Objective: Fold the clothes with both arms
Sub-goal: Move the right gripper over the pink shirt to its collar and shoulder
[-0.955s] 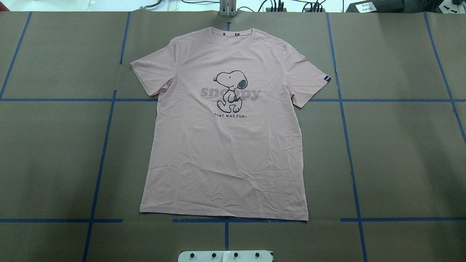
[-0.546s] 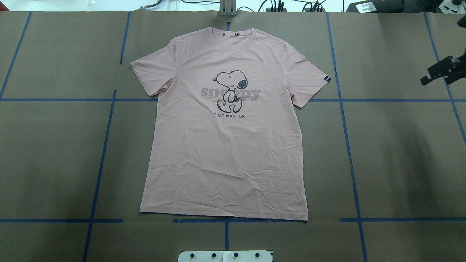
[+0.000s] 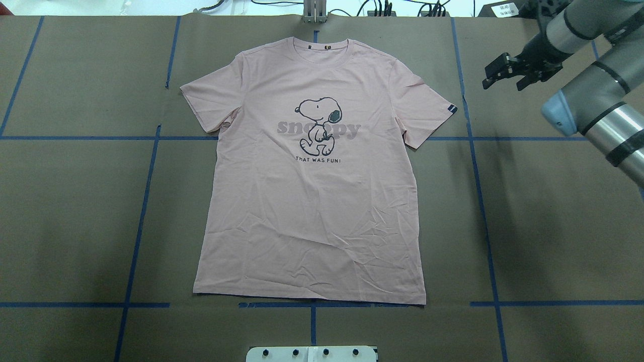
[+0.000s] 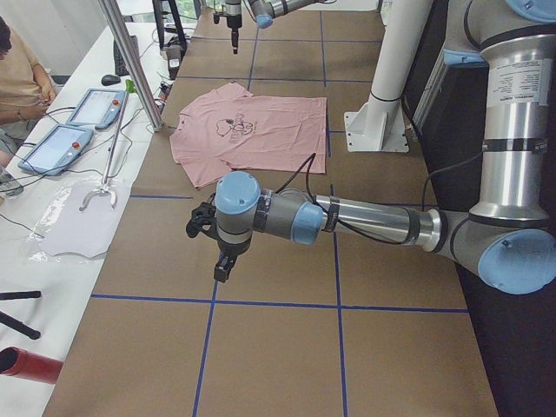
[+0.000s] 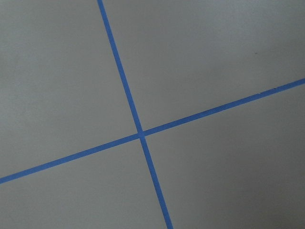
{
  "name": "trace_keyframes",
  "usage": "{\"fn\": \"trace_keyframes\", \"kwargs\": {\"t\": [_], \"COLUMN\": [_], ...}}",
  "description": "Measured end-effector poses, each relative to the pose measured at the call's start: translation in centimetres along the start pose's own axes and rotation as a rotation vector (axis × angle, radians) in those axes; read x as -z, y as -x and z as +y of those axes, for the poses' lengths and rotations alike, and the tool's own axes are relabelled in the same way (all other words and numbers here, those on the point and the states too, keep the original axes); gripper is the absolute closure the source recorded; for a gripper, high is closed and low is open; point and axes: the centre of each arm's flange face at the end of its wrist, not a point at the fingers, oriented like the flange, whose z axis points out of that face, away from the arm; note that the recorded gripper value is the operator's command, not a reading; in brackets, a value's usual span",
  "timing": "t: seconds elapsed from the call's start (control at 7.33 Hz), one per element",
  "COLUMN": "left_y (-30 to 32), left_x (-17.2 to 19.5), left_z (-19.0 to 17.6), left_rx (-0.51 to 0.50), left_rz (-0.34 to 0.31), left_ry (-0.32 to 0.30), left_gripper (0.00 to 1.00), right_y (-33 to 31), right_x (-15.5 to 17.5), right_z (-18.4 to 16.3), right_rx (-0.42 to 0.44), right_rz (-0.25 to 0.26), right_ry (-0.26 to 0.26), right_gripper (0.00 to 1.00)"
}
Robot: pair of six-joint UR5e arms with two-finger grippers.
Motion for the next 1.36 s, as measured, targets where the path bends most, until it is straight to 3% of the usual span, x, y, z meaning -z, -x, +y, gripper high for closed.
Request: {"fn": "trace_keyframes", "kwargs": {"t": [0.27,0.82,0.96,1.09,1.23,1.36], "left_y": [-0.1,-0.1,-0.2,-0.3,-0.3,-0.3], "left_x": [0.0,0.1,0.1,0.2,0.2,0.2], "left_z": [0.0,0.0,0.0,-0.1,-0.1,-0.1], "left_rx": [-0.004,-0.005,-0.007,-0.009,-0.01,-0.011], "left_rz": [0.003,0.004,0.004,0.004,0.003,0.003], "left_ry": [-0.002,-0.004,-0.005,-0.007,-0.007,-0.007], "left_gripper": [0.0,0.0,0.0,0.0,0.0,0.0], "right_y": [4.9,6.6,6.3,5.9,5.9,5.9], "right_x": [-4.1,-7.8,-8.4,-8.8,-9.0,-9.1], "right_z": [0.1,0.1,0.5,0.7,0.9,1.0], "right_rx": [-0.096,-0.183,-0.188,-0.191,-0.194,-0.202], "right_rz": [0.049,0.102,0.114,0.122,0.126,0.126], "right_ry": [-0.083,-0.096,-0.094,-0.092,-0.091,-0.09], "right_gripper": [0.28,0.32,0.38,0.57,0.93,1.0]}}
